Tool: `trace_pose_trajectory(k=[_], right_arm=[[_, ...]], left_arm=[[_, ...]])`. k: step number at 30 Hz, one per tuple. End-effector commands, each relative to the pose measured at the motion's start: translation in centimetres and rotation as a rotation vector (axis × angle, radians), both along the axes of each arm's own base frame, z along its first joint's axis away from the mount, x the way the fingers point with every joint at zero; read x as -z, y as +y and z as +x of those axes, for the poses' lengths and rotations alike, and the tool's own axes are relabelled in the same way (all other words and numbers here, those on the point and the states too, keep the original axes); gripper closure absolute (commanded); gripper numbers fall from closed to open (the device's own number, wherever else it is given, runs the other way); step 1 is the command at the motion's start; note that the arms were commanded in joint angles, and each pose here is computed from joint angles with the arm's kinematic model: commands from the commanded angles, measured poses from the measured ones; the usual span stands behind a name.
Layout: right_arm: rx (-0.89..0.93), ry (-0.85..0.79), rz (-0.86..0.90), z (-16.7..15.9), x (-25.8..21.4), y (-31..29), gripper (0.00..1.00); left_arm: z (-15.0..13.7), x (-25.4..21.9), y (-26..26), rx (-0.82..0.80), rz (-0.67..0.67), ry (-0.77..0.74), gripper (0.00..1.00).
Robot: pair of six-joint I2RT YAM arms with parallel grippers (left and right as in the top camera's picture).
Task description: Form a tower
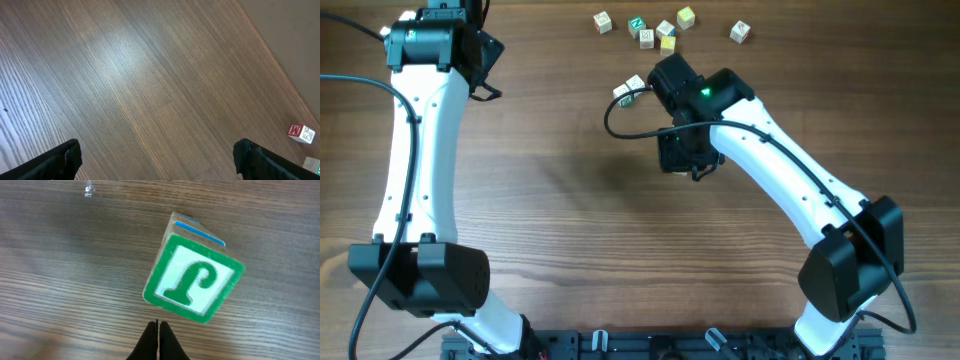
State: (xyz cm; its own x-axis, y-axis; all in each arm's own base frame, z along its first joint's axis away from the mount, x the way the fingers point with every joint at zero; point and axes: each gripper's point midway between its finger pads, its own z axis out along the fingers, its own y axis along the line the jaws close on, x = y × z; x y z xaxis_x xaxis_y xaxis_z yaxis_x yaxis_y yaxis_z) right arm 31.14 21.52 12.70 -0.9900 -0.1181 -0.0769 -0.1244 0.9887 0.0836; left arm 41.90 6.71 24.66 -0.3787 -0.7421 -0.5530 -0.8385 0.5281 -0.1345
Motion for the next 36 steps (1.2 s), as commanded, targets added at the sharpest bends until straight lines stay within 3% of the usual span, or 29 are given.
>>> trace_pose_trajectory(k=[1,25,32,36], right_arm=[[-0.059,-0.048,-0.005,0.4,-0.6,0.0,0.95],[-0.069,-0.106,-0.011,1.7,-0.8,0.1,0.95],[-0.184,-0.006,0.167,-0.5,-1.2,3.2,0.95],[-0.213,-0.071,0.237,0.8,-2.8,4.7,0.95]], left_arm=[[0.1,0.1,0.4,0.000,0.024,0.011,0.00],[0.1,0.1,0.4,0.000,0.024,0.011,0.00],[0.1,0.1,0.4,0.000,0.024,0.011,0.00],[0.1,0.1,0.4,0.000,0.024,0.011,0.00]])
